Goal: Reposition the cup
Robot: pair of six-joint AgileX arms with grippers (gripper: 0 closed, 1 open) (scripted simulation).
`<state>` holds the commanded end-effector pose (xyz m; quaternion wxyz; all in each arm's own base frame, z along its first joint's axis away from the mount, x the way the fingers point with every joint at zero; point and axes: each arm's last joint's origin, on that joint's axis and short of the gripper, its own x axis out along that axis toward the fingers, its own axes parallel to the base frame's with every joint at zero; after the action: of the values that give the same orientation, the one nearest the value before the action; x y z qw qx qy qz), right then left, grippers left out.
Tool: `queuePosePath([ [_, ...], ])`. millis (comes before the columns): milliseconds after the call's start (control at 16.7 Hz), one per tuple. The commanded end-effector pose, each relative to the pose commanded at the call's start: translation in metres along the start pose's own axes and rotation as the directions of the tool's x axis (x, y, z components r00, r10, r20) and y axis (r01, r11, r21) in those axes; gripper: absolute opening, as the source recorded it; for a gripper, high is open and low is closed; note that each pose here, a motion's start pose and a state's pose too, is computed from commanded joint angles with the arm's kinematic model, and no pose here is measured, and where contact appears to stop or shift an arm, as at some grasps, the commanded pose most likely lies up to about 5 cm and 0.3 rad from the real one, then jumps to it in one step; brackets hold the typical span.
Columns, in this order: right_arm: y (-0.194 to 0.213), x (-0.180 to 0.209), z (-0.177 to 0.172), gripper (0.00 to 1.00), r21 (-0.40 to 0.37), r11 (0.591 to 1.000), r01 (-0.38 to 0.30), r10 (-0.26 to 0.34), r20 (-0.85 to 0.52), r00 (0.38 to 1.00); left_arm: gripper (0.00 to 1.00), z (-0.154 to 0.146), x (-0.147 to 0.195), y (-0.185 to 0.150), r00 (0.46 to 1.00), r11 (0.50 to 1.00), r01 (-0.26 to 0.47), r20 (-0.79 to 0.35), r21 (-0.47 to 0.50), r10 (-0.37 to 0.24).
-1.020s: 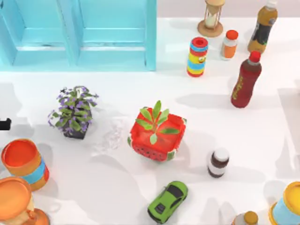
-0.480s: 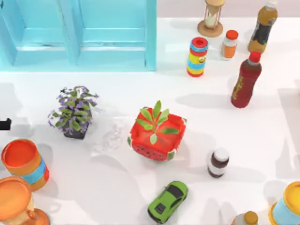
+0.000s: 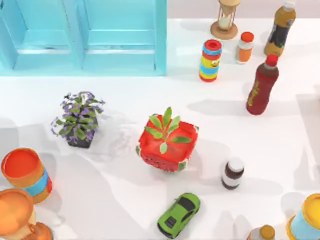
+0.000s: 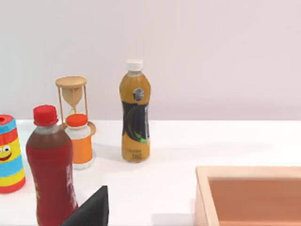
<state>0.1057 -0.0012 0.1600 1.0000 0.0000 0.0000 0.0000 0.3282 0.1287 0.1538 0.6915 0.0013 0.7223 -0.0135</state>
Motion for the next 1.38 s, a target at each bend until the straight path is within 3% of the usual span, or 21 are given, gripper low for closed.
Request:
queuePosePath([
  [240, 0.000, 0.000, 0.000, 1.00, 0.000, 1.000, 0.000, 0.000, 0.000, 1.000, 0.00, 0.006, -0.038, 0.058, 0.998, 1.000, -0.028, 0.060, -0.001, 0.028],
  [540, 0.000, 0.000, 0.000, 1.00, 0.000, 1.000, 0.000, 0.000, 0.000, 1.000, 0.00, -0.013, -0.057, 0.114, 0.999, 1.000, -0.019, 0.045, -0.001, 0.019],
  [900, 0.000, 0.000, 0.000, 1.00, 0.000, 1.000, 0.000, 0.000, 0.000, 1.000, 0.00, -0.013, -0.055, 0.114, 0.999, 1.000, -0.023, 0.047, 0.005, 0.023],
  [1380, 0.000, 0.000, 0.000, 1.00, 0.000, 1.000, 0.000, 0.000, 0.000, 1.000, 0.00, -0.012, 0.005, 0.117, 0.999, 1.000, -0.017, 0.042, -0.001, 0.017],
])
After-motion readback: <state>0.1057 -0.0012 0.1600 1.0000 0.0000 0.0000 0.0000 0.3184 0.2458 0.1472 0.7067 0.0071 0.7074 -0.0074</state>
